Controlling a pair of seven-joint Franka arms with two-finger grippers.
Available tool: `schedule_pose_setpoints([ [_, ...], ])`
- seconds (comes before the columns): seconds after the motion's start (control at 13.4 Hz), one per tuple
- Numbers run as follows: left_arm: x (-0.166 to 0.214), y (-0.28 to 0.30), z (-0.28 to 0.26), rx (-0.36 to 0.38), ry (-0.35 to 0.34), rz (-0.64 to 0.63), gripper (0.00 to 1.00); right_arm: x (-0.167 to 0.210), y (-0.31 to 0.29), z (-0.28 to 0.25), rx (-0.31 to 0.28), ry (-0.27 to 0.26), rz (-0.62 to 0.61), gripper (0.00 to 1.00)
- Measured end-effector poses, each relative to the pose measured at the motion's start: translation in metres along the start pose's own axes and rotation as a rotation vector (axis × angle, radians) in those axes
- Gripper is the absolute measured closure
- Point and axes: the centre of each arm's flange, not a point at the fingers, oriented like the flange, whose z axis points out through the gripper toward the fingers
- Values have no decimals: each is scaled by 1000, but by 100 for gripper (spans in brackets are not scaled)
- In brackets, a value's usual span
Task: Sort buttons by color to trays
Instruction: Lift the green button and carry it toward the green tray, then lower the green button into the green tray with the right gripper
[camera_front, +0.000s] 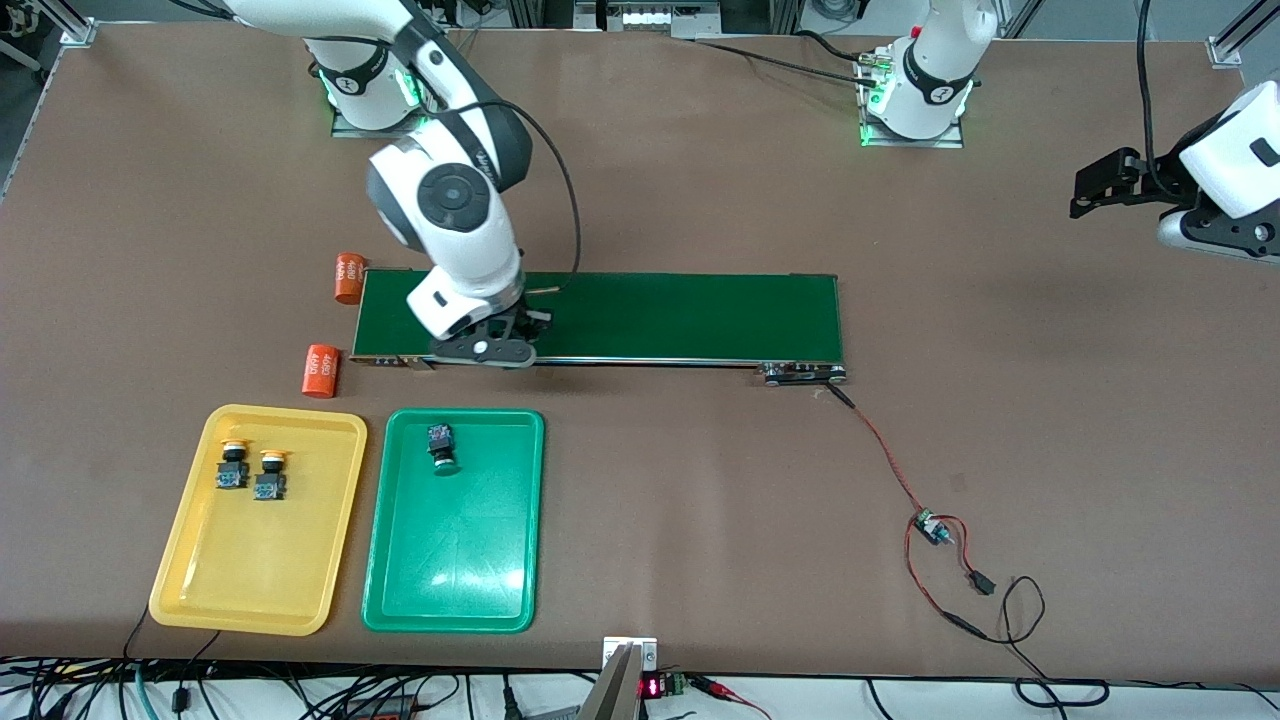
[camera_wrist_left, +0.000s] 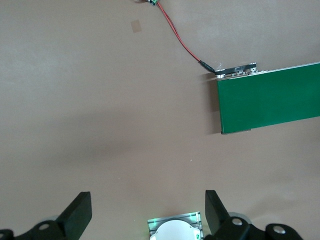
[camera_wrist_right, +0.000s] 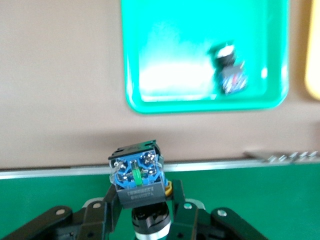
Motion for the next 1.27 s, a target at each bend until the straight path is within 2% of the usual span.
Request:
schedule_pose_setpoints([
  [0.22,0,0,0,0,0,0,0,43,40,-22,3,56,-59,57],
  [0.37,0,0,0,0,0,0,0,70,62,-18,17,96,-79,57],
  [0.52,0,0,0,0,0,0,0,87,64,2,56,147,-88,57],
  [0.67,0,0,0,0,0,-1,0,92,53,32,100,193,-107,57],
  [0.82,0,-1,0,0,0,-1,0,92,41,65,111,225,-158,57],
  [1.12,9,-3,7,-2,-2,-2,0,92,39,121,128,246,-235,57],
  [1.27,11,-4,1,0,13,-3,0,94,41,133,138,276,-258,57],
])
